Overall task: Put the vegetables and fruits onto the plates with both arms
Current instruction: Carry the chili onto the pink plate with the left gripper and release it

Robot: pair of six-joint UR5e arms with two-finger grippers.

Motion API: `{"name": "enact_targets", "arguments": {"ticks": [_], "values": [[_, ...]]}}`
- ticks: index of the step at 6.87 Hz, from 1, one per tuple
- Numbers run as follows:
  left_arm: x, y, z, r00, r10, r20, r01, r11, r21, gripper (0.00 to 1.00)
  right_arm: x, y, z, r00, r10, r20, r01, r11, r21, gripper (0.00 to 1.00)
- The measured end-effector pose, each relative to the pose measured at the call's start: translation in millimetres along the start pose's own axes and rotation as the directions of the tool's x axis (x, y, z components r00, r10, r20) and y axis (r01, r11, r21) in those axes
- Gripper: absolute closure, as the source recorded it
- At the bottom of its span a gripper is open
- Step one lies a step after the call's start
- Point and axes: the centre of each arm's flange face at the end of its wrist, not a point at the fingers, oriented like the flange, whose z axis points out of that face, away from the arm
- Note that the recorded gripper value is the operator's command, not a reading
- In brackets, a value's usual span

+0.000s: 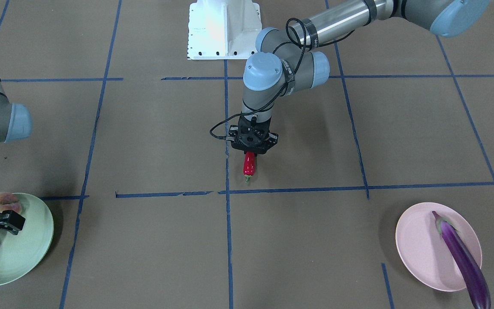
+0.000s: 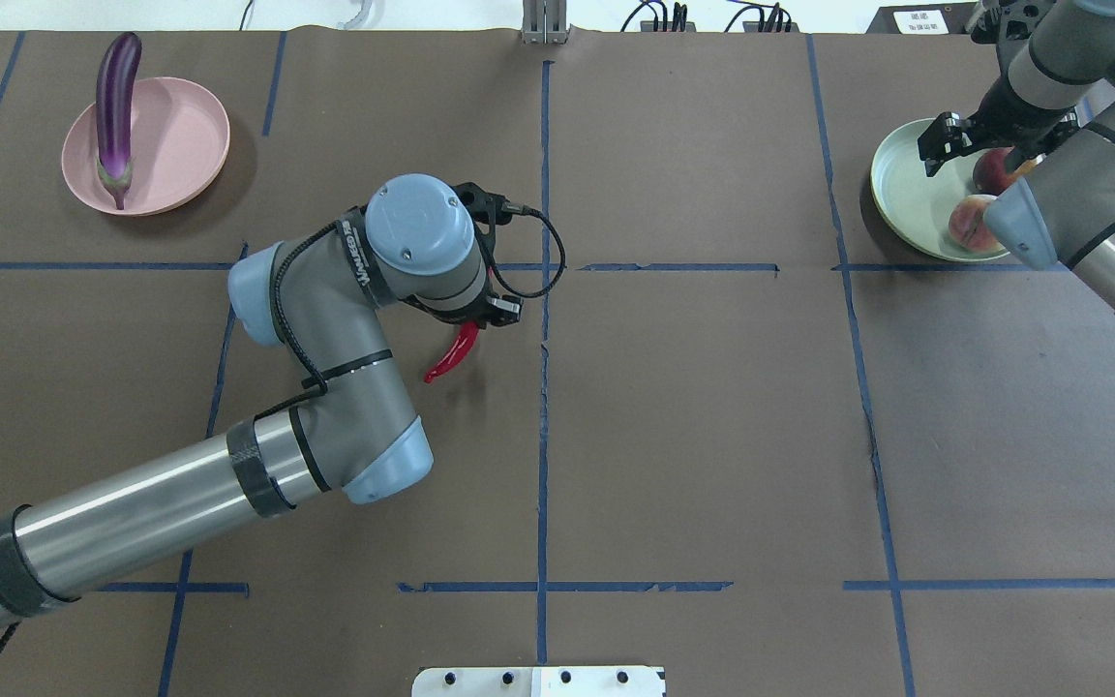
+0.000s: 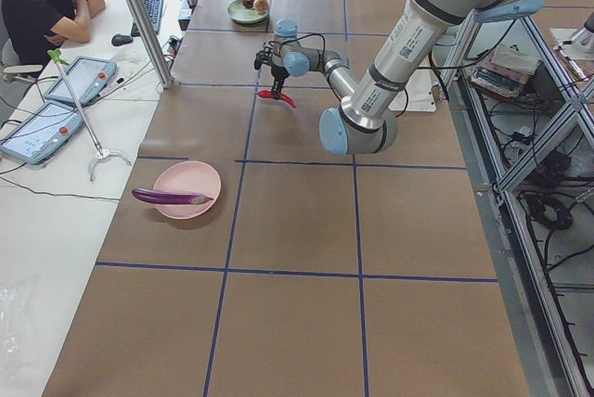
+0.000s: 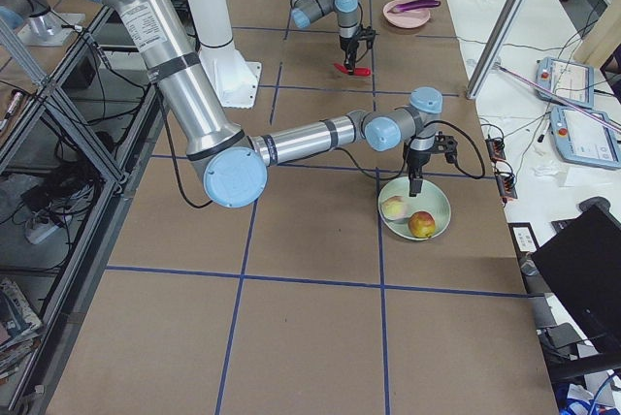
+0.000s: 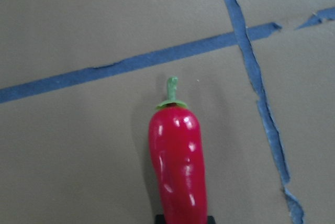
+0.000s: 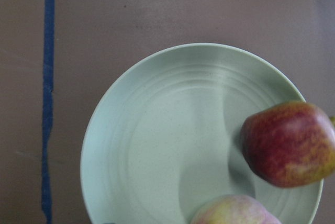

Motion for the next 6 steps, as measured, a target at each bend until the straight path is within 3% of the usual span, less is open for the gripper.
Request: {"name": "enact_targets", "arguments": {"ticks": [1,3,6], "values": [[-34,-38,-19,0.996,-0.088,0.014,0.087,0.995,0.049,1.0,11,8,-12,0.998,0.014,0.059,-0.013,1.0,-0.02,0.0],[-137,-109,-41,0.97,-0.227,0.089,0.214,0.968,0.133,1.0,29,27,-28,0.991,0.03,0.127,-0.026,0.999,-0.04,0.0],[-323,-183,-14,0.924,-0.262,0.279,0.238,0.964,0.117,0.97,41,59,-42,0.987,0.035,0.154,-0.03,0.999,-0.036,0.0]]}}
